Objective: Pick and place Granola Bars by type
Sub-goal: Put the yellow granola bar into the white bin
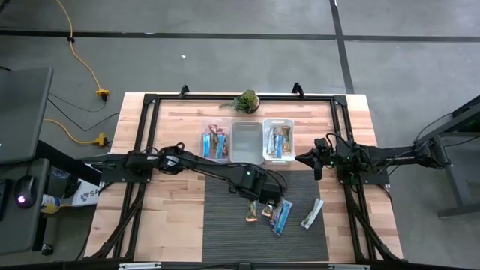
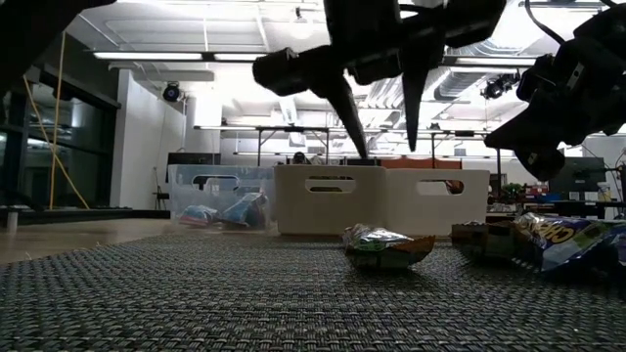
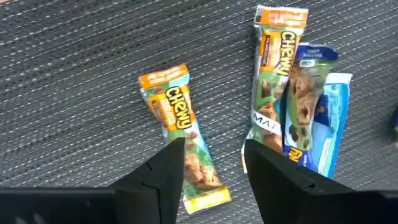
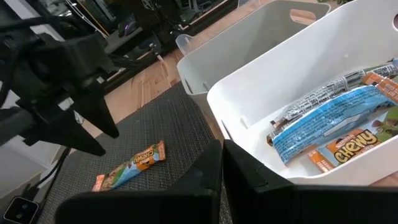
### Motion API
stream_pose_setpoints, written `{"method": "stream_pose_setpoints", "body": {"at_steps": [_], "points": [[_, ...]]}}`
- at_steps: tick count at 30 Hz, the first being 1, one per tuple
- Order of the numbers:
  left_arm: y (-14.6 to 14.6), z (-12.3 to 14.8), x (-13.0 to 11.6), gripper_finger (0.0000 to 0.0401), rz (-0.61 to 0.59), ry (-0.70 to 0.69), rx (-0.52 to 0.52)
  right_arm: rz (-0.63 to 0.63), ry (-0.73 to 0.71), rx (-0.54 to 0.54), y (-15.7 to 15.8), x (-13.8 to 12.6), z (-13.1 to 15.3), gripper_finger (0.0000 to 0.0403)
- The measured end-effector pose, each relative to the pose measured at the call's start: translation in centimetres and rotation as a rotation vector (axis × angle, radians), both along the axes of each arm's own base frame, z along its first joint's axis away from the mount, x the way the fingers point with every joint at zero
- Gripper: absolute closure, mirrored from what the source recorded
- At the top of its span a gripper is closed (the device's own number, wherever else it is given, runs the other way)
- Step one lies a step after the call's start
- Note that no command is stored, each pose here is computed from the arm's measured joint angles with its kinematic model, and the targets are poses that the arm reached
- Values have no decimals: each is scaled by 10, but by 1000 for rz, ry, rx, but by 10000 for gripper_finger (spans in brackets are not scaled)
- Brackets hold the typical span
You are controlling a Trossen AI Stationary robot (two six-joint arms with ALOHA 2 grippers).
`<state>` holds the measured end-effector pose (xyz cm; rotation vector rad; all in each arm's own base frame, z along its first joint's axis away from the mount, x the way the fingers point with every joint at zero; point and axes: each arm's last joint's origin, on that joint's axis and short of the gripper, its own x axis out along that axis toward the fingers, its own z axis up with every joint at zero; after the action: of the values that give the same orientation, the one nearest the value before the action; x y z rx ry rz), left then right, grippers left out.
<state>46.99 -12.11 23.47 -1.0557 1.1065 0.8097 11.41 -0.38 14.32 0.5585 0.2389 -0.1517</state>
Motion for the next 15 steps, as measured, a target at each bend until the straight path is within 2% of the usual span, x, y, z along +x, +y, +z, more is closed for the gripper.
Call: {"method": "stream_pose_setpoints", "body": {"at_steps": [6,15], "points": [[0,-3,1,238,0,2,9,0,-1,0,0,0,0,402],[-9,-16,4,237,-76,15,17,0,0,0,0,0,0,402]]}}
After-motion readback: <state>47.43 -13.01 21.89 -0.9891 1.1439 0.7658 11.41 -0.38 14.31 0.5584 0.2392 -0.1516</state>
